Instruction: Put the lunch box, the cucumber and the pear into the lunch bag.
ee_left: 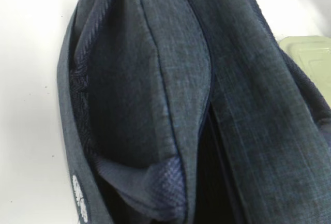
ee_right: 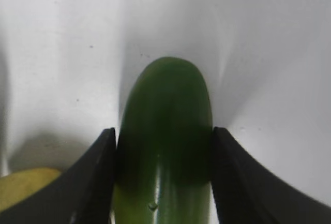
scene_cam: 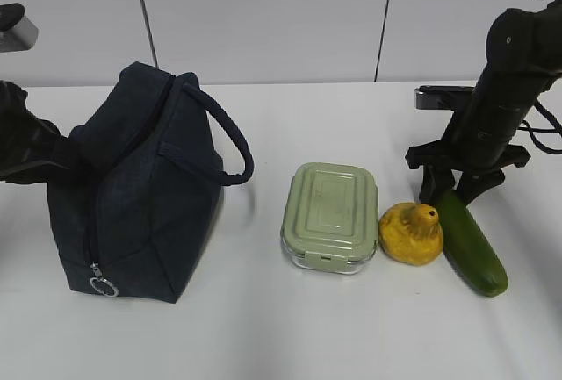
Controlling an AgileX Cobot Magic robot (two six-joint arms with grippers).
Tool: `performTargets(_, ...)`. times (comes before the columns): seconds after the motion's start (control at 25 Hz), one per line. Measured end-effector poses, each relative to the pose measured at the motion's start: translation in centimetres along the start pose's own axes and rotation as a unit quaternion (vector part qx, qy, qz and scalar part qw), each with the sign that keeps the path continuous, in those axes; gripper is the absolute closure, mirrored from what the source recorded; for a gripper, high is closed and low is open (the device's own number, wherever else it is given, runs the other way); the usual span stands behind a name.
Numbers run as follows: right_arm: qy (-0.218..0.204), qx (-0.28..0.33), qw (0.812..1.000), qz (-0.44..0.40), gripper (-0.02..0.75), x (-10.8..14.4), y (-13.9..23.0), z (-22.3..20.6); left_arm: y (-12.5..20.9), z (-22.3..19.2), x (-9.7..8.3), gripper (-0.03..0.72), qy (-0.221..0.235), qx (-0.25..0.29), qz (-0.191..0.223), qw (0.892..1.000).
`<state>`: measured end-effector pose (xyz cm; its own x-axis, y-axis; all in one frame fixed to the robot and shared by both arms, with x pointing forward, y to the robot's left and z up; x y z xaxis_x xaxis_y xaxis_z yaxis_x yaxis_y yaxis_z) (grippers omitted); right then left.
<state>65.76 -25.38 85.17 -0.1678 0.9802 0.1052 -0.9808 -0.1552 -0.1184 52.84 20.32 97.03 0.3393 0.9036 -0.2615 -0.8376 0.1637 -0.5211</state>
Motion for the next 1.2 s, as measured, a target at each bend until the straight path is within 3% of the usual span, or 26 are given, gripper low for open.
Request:
performTargets(0.2,0.008,-0.011,1.0,0.007,0.37,-0.1,-0.2,1.4,0.0,0.0,0.0,0.685,0.0,0.0,0.0,1.0)
performTargets(0.44,0.01,-0.08,0.997,0.016,0.37,0.8,-1.7,8.2,0.0,0.0,0.0,0.685,0.0,0.0,-0.001,1.0)
performTargets(0.56,-0.035,-0.12,0.992,0.01,0.37,2.7,-2.4,12.2,0.0,0.0,0.0,0.685,0.0,0.001,-0.001,1.0)
performTargets(0.68,-0.125,-0.158,0.979,0.02,0.37,6.6,-3.0,15.6,0.0,0.0,0.0,0.685,0.0,0.001,-0.001,1.0)
performTargets(0.8,-0.214,-0.184,0.958,0.043,0.37,12.5,-3.4,17.5,0.0,0.0,0.0,0.685,0.001,0.0,0.001,1.0)
performTargets(1.04,-0.276,-0.272,0.918,0.09,0.37,23.3,-4.3,18.6,-0.1,0.0,-0.2,0.685,0.008,-0.003,0.01,1.0)
performTargets(1.2,-0.31,-0.319,0.89,0.094,0.37,28.1,-5.0,18.3,-0.2,0.0,-0.4,0.685,0.013,-0.006,0.017,1.0)
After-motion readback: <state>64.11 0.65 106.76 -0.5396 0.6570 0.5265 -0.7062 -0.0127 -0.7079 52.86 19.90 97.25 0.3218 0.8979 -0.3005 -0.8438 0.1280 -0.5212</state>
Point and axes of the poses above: a point on each arm's last joint axis where the gripper is mounted, z pointing back along that axis away from the gripper, x along the wrist's bending axis when the last joint is at zero, y = z × x, the point moved 7 cm from there along -z, pointing out along that axis toward the gripper, and after that the axes turned 4 degrees about z, right-handed, at the moved point
